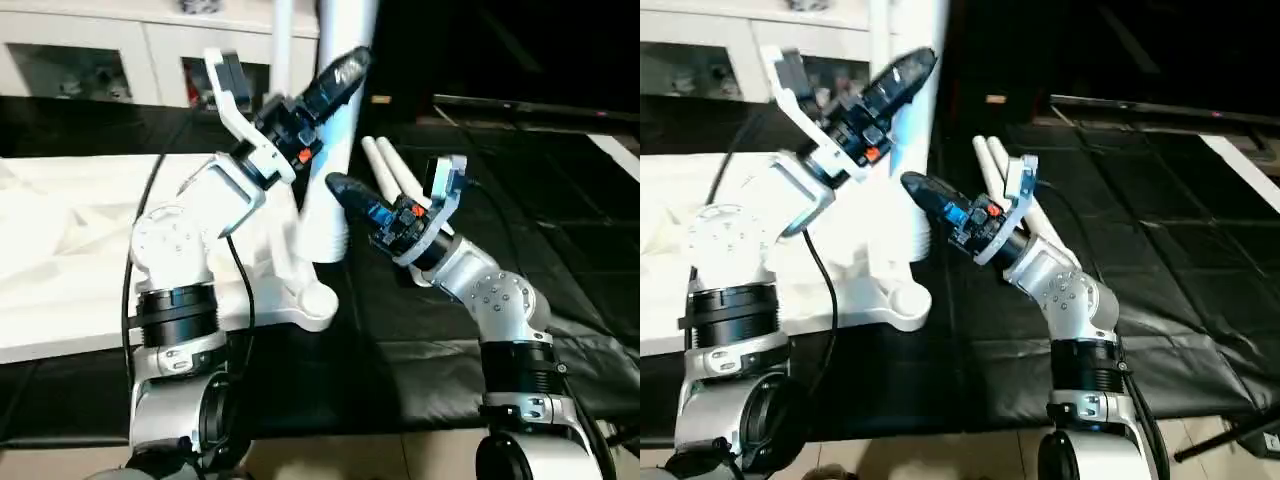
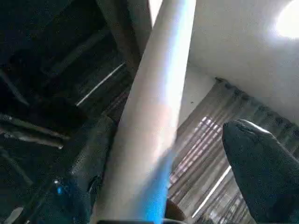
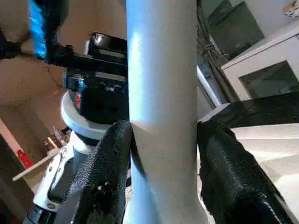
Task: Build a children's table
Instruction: Pick table leg
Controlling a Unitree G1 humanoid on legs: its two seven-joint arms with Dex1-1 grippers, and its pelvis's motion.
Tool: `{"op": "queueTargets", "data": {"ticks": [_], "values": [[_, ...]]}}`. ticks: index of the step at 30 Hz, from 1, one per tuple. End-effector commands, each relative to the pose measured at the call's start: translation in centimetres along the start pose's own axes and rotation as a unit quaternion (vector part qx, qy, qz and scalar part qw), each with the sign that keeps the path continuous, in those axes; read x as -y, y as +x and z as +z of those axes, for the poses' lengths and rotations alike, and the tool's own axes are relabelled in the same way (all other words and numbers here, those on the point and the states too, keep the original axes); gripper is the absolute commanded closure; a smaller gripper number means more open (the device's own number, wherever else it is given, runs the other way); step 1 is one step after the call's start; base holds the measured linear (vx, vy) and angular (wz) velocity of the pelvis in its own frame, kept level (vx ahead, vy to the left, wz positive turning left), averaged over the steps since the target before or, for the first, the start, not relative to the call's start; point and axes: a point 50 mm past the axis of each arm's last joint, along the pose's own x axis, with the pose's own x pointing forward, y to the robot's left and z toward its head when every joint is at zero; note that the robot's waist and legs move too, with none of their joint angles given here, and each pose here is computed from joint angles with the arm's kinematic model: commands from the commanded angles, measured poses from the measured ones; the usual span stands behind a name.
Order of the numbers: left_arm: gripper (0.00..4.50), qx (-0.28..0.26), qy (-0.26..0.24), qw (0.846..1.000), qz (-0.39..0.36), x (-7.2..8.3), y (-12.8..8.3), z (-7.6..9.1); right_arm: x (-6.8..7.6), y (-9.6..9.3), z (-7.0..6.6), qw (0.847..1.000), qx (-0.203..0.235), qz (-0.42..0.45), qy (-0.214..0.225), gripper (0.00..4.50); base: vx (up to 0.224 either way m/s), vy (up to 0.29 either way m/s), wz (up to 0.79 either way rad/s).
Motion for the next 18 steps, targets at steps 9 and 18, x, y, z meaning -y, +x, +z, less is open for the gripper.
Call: {"op": "queueTargets", "data": {"ticks": [9,18], "values": [[1.36,-0.126,0.155,0.974,0.106,-1.2,0.0,-2.4,0.4,-0.2,0.2,0.998,-0.030,-0.040,-0.033,2.66,0.000,0.000,0.00],[1.95,-0.142,0.235,0.945,0.180,-3.0,-0.4,-2.7,0.4,-0.1,-0.3,0.995,-0.060,-0.047,-0.057,2.66,0.000,0.000,0.00]]}}
